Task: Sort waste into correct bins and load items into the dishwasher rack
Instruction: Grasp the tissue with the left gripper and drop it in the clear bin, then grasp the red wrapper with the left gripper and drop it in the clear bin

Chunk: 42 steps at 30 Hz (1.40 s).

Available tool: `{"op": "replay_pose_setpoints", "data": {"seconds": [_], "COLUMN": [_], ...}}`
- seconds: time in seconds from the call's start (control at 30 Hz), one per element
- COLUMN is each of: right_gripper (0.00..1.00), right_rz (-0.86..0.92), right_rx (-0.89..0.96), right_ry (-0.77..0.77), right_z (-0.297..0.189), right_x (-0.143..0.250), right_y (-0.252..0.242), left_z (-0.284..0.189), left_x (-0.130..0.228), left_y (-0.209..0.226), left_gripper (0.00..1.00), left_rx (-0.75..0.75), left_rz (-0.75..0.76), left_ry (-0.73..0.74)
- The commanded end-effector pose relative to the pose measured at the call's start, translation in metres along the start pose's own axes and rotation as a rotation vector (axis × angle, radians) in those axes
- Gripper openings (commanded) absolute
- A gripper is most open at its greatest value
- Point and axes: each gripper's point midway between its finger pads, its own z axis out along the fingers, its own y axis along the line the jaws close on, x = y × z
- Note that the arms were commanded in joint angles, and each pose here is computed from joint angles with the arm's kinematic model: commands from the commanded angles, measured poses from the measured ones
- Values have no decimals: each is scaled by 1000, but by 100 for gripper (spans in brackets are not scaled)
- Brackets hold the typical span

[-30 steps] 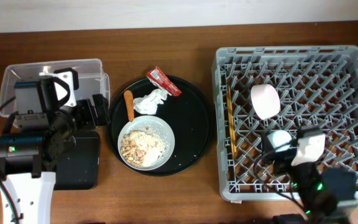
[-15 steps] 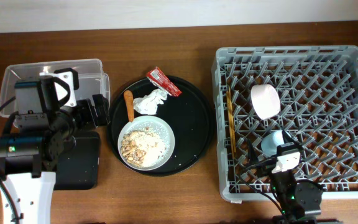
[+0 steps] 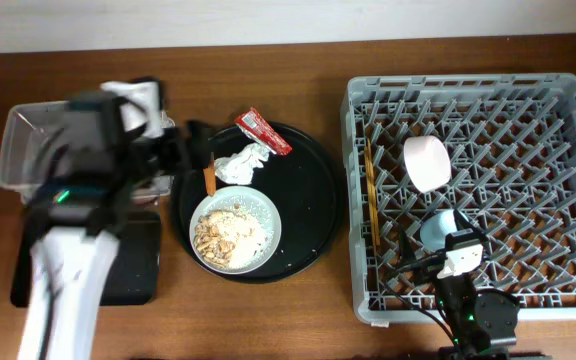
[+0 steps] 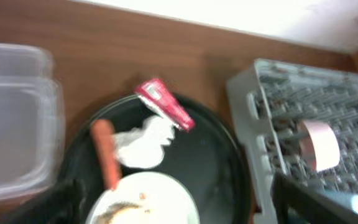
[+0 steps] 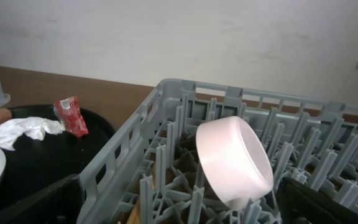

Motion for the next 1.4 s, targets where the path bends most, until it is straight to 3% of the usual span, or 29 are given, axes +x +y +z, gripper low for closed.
{"op": "replay_pose_setpoints", "data": {"seconds": [0.0,0.07,0.13,0.23,0.3,0.47,0.6,0.67,0.87,1.03,1.17,1.23,1.3,1.33,1.37], "right_gripper": [98,98,98,98,98,98,98,98,98,98,98,98,98,98,98], "right_rz": [-6,-6,-6,-6,-6,-6,-6,-6,-6,-6,-6,-6,-6,-6,-6], "right_rx": [-3,-3,-3,-3,-3,-3,-3,-3,-3,-3,-3,-3,-3,-3,-3], "right_ry": [-1,-1,-1,-1,-1,-1,-1,-1,-1,-1,-1,-1,-1,-1,-1], "right_z": [0,0,0,0,0,0,0,0,0,0,0,0,0,0,0], "right_x": [2,2,2,2,2,2,2,2,2,2,2,2,2,2,2], "right_y": [0,0,0,0,0,0,0,0,0,0,0,0,0,0,0], "left_z": [94,149,201,242,247,231,224,214,146,86,63,66,74,79,82], "left_x": [33,44,61,78,97,122,128,110,23,-12,-45,-55,-52,-47,-45], "left_y": [-11,-14,-13,6,16,43,42,31,5,106,178,181,163,153,146], "left_gripper": [89,77,77,76,67,59,19,1,1,1,1,33,52,67,67], "left_rx": [-81,-125,-126,-168,-196,-334,-336,-318,-330,-558,-613,-530,-422,-398,-387], "left_rz": [81,134,155,157,155,168,167,164,156,-43,-184,-184,-160,-153,-142], "left_ry": [131,135,144,152,216,329,373,353,213,142,15,-11,20,43,52]}}
